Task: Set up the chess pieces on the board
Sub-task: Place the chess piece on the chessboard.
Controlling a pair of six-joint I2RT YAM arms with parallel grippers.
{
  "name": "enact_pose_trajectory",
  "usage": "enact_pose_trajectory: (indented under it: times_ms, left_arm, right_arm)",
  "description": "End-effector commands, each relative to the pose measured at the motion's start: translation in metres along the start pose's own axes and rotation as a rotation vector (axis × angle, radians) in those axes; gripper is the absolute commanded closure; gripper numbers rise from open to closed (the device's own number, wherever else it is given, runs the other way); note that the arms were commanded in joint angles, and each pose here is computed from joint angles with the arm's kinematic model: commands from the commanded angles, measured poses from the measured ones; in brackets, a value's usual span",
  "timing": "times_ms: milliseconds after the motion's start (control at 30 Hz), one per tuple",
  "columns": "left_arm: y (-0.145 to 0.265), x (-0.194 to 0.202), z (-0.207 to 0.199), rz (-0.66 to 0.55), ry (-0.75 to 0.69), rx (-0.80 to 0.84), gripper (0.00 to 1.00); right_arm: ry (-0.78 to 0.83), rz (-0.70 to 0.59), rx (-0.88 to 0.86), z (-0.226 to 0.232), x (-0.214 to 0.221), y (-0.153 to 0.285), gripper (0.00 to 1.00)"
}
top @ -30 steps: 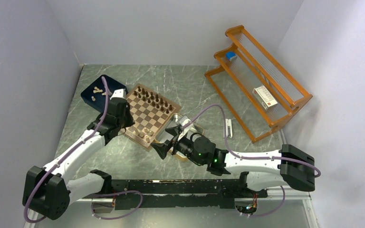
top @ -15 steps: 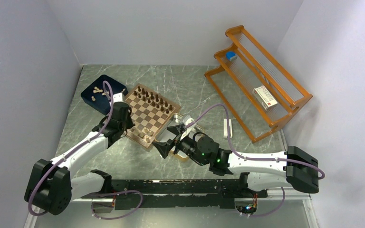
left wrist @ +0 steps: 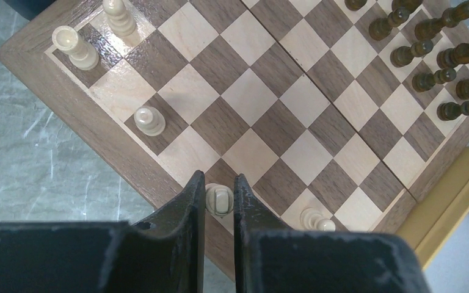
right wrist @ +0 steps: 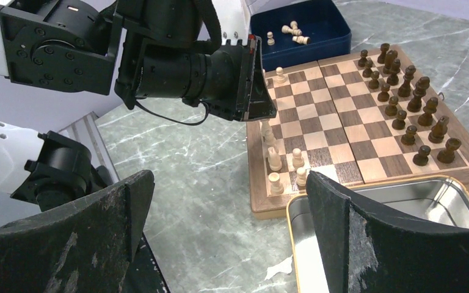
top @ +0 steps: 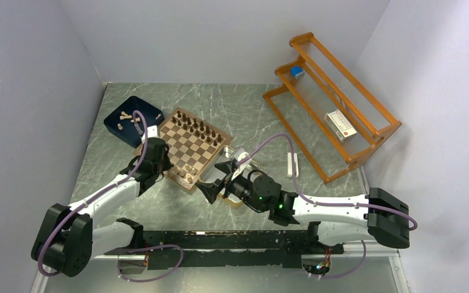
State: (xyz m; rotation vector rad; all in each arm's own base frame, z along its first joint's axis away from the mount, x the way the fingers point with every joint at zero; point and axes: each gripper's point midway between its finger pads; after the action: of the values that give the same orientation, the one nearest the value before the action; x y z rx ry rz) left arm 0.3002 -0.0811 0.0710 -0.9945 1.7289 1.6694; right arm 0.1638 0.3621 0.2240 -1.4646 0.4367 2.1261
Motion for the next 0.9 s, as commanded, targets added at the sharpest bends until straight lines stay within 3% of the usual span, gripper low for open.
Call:
enact_pose_trajectory:
  times_ms: [0,867]
  left_arm:
    - [0.000,-0.014,-0.006,-0.079,0.031,0.025,0.90]
    - [-0.005,-0.004,-0.003,-0.059,0.020,0.014,0.81]
  right_arm:
    - [-0.006,-0.009,0.013,-0.004,-0.001,0.001,0.00]
    - [-0.008,-0.013,0.018,-0.005,-0.001,0.002,0.00]
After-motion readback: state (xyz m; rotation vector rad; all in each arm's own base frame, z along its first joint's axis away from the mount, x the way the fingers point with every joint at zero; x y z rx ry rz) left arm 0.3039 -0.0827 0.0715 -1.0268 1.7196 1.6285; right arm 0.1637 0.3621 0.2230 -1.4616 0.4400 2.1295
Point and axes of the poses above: each gripper's point midway between its finger pads, its own y axis back along the fingers, its own z axis along the line the jaws close on, x = y × z, and after that the axes turned 8 degrees about -y, right-handed
